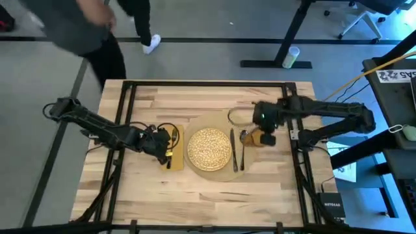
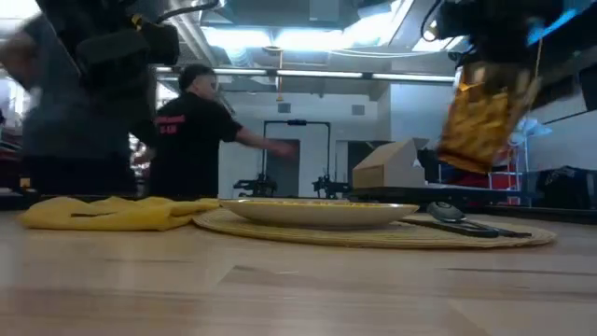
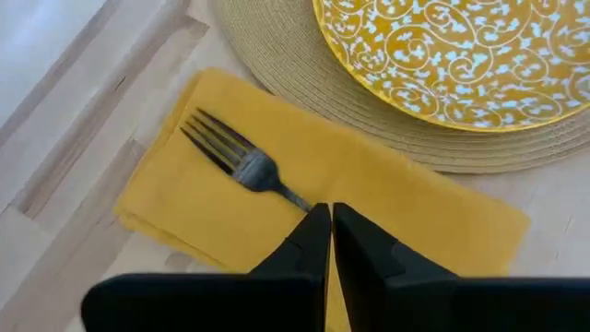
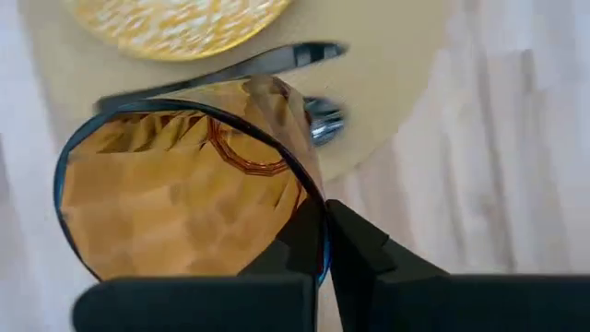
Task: Set table place
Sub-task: Put the brown cup to the top right of the woven mat
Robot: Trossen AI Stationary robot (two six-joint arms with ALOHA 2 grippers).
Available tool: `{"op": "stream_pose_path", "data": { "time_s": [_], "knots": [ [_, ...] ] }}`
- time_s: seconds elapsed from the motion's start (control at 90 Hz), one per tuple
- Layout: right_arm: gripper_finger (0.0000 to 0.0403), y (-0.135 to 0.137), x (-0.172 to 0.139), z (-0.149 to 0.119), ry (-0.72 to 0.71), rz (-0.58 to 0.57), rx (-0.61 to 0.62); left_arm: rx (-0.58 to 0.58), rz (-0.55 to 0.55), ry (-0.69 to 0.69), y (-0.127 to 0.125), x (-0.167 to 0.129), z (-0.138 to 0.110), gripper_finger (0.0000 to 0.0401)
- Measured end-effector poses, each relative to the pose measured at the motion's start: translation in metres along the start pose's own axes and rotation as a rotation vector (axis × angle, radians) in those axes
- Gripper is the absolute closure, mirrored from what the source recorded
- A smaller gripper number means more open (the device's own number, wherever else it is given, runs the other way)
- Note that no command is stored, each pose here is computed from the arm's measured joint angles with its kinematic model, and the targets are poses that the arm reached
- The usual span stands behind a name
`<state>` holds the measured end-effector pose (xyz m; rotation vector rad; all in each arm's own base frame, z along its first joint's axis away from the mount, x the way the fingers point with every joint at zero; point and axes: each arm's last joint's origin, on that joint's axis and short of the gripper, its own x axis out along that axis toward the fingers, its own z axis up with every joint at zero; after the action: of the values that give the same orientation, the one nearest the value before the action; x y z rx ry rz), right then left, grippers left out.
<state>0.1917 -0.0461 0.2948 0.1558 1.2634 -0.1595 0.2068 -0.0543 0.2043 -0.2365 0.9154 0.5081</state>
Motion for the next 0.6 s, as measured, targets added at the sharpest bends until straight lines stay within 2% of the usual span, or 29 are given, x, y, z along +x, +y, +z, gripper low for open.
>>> {"op": "stream_pose_path", "data": {
  "time_s": [0.322,0.456,0.6],
  "knots": [
    [0.0402,-0.072,0.009,0.004,0.041,-0.044,0.085,-0.005,0.005,-0.004,0.002,0.001,0.002,0.0401],
    [0.0402,-0.098,0.007,0.018,0.041,-0.062,0.1,-0.007,0.005,-0.004,0.002,0.001,0.002,0.0401],
    [0.0402,-0.123,0.01,0.038,0.049,-0.017,0.104,-0.015,0.004,-0.003,0.002,0.001,0.002,0.0401]
  ]
}}
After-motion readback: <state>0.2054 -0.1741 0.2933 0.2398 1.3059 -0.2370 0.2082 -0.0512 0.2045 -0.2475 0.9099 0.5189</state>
